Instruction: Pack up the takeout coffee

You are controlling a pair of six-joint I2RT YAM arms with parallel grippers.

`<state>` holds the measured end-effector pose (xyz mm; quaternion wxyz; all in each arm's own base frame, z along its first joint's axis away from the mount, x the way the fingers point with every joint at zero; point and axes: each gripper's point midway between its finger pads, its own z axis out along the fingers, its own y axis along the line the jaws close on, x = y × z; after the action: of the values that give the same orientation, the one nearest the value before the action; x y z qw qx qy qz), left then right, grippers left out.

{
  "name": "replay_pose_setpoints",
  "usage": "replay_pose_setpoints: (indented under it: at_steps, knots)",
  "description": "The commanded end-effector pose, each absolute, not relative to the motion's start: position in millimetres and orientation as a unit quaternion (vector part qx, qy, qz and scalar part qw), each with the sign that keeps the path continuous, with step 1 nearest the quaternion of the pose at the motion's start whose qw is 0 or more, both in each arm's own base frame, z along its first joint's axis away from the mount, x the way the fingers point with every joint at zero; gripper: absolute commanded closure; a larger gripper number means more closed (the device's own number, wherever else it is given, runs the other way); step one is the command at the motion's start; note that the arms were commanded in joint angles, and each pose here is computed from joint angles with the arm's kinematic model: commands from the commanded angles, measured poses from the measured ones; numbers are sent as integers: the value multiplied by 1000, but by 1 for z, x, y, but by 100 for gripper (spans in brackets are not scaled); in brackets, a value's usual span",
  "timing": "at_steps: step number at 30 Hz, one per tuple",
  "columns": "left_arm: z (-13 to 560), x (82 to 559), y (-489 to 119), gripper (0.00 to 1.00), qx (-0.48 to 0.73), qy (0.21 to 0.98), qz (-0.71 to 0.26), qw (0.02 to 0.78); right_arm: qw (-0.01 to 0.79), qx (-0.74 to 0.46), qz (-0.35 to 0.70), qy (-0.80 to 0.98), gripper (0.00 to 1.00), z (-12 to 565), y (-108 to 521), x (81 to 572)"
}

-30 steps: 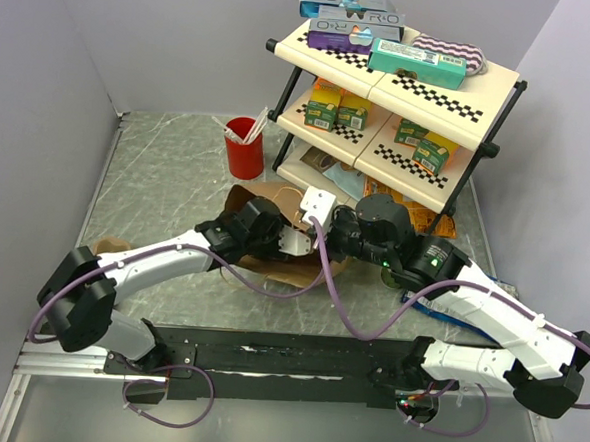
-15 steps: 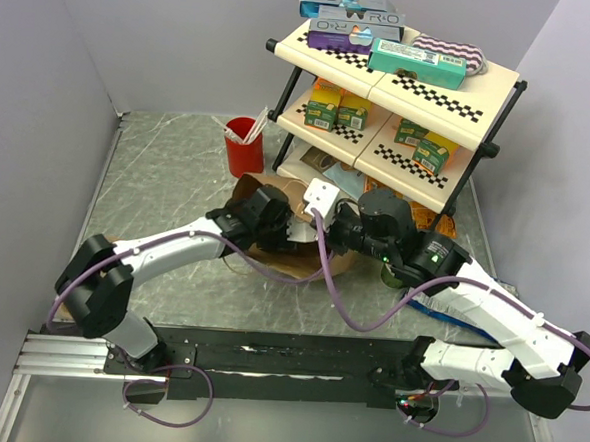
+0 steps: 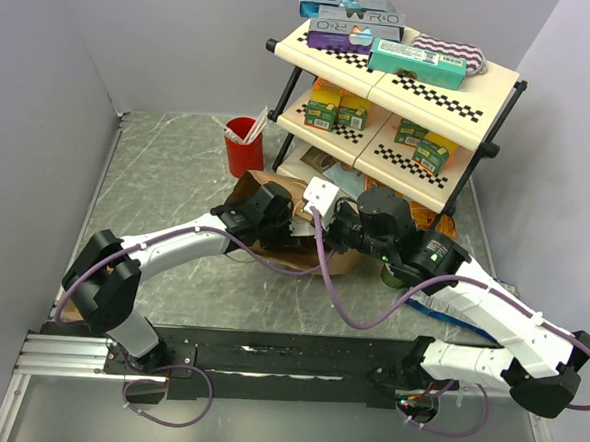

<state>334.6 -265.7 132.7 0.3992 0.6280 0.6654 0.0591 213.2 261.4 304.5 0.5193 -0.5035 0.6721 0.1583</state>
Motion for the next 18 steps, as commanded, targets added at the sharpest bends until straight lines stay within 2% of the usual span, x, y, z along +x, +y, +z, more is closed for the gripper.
replay_pose_setpoints:
  at_steps: [1,6,10,18]
  knots:
    - [113,313,-250,49,591,727,15,348,512,-522,216,647,100,320,273,188]
    - [126,308,-248,27,584,728,7,361,507,-532,212,645,100,315,271,185]
    - [136,300,-246,1,578,728,-7,369,503,-538,205,645,100,312,267,184]
    - [154,278,-249,1,581,714,-57,386,501,-543,204,642,100,315,264,180]
